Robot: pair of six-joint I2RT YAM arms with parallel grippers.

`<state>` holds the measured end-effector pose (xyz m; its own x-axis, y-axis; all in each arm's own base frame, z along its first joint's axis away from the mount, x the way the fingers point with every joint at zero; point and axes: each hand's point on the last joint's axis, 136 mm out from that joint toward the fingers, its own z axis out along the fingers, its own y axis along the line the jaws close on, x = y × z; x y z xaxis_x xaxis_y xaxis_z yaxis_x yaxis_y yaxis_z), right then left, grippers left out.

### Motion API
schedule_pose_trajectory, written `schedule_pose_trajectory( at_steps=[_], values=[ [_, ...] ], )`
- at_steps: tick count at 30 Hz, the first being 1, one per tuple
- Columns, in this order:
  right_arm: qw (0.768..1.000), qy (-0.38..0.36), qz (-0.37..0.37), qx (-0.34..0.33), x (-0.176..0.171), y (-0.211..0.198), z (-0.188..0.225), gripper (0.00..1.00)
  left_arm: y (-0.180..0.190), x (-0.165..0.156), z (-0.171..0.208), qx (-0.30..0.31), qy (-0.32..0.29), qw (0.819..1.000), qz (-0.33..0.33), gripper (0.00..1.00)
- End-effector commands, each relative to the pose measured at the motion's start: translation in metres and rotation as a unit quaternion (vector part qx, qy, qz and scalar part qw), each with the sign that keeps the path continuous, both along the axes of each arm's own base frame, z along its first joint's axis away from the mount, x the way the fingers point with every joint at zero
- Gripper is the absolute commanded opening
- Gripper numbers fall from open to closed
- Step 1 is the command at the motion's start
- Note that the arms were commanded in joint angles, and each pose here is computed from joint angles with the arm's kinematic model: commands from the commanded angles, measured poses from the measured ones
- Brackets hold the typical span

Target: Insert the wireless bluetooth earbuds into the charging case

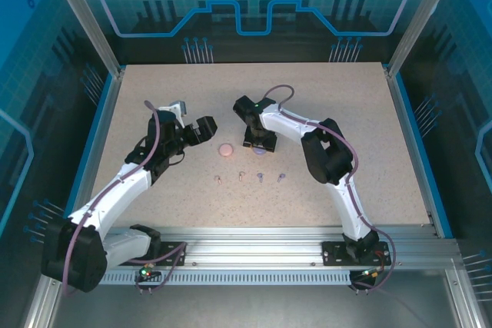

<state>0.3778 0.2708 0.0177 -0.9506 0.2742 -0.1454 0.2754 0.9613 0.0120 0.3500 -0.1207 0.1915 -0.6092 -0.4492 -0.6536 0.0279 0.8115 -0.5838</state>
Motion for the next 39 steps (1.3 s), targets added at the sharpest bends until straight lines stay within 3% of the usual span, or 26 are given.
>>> schedule_pose_trajectory(
  at_steps=[1,9,18,26,39],
  values=[
    [1.0,0.005,0.0,-0.006,-0.001,0.001,-0.008,0.57,-0.003,-0.002,-0.005,-0.009,0.005,1.0,-0.009,0.99],
    [0.999,-0.019,0.007,0.035,0.001,0.011,0.011,0.46,-0.012,-0.008,0.0,-0.042,-0.023,0.998,-0.031,0.99],
    [0.991,-0.064,-0.013,0.117,0.006,0.012,0.06,0.46,-0.027,-0.011,0.008,-0.122,-0.076,0.988,-0.051,0.99],
    [0.97,-0.115,-0.042,0.211,0.013,0.007,0.124,0.46,-0.052,-0.003,0.002,-0.188,-0.111,0.973,-0.071,0.99],
    [0.939,-0.134,-0.106,0.297,0.009,0.015,0.169,0.46,-0.095,0.002,0.0,-0.212,-0.188,0.955,-0.092,0.99]
  ],
)
